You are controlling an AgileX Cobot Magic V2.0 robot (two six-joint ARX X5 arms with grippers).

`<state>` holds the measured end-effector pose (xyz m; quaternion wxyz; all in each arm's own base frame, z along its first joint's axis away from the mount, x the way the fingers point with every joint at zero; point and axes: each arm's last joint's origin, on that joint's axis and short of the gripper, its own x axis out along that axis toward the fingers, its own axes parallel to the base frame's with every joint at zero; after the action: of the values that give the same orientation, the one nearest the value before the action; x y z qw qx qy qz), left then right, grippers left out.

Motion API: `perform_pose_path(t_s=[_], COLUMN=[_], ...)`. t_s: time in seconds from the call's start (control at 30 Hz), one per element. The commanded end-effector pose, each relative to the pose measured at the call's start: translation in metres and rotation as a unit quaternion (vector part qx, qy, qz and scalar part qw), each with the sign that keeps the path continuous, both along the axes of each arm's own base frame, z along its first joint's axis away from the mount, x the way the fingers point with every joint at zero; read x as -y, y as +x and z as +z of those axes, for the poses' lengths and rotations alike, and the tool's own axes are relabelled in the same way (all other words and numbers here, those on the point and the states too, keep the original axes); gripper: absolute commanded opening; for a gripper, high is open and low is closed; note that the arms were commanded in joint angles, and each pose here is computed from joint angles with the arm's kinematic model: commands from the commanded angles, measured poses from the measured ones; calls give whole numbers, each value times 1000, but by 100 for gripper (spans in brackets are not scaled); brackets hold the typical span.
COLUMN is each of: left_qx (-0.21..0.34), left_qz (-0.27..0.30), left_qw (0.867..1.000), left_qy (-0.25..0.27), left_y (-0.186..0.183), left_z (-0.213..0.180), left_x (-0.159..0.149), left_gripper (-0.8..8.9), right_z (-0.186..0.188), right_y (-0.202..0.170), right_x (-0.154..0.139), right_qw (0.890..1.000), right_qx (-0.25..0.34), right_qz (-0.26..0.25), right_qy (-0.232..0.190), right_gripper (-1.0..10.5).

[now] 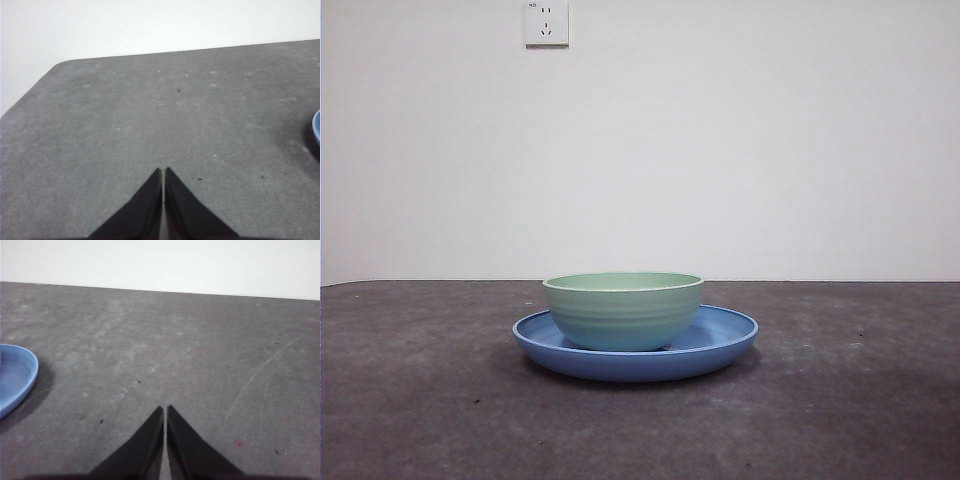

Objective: Place the green bowl on the blue plate

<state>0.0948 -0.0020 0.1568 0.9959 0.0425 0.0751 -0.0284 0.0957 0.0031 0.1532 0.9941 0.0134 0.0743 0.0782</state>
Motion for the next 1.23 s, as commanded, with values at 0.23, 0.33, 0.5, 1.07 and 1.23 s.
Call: perform_pose_path(t_s=[0.23, 0.33, 0.5, 1.07, 1.23], left_qx=[-13, -13, -13, -13, -13], left_qz=[2, 2, 2, 2, 2], left_qw=[1000, 1000, 1000, 1000, 1000], left_qy=[-1, -1, -1, -1, -1], left_y=[1, 1, 1, 1, 1], left_z=[-8, -7, -7, -8, -8], left_x=[0, 0, 0, 0, 0], left_gripper=[9, 9, 9, 9, 9], right_z=[-1, -1, -1, -1, -1], right_y=[0, 0, 0, 0, 0], right_x=[0, 0, 0, 0, 0], right_qw=[1000, 1000, 1000, 1000, 1000], right_qx=[-5, -5, -5, -5, -5], right_qz=[-4, -4, -4, -4, -4], right_qy=[27, 27, 27, 27, 27], right_gripper=[6, 7, 6, 6, 6])
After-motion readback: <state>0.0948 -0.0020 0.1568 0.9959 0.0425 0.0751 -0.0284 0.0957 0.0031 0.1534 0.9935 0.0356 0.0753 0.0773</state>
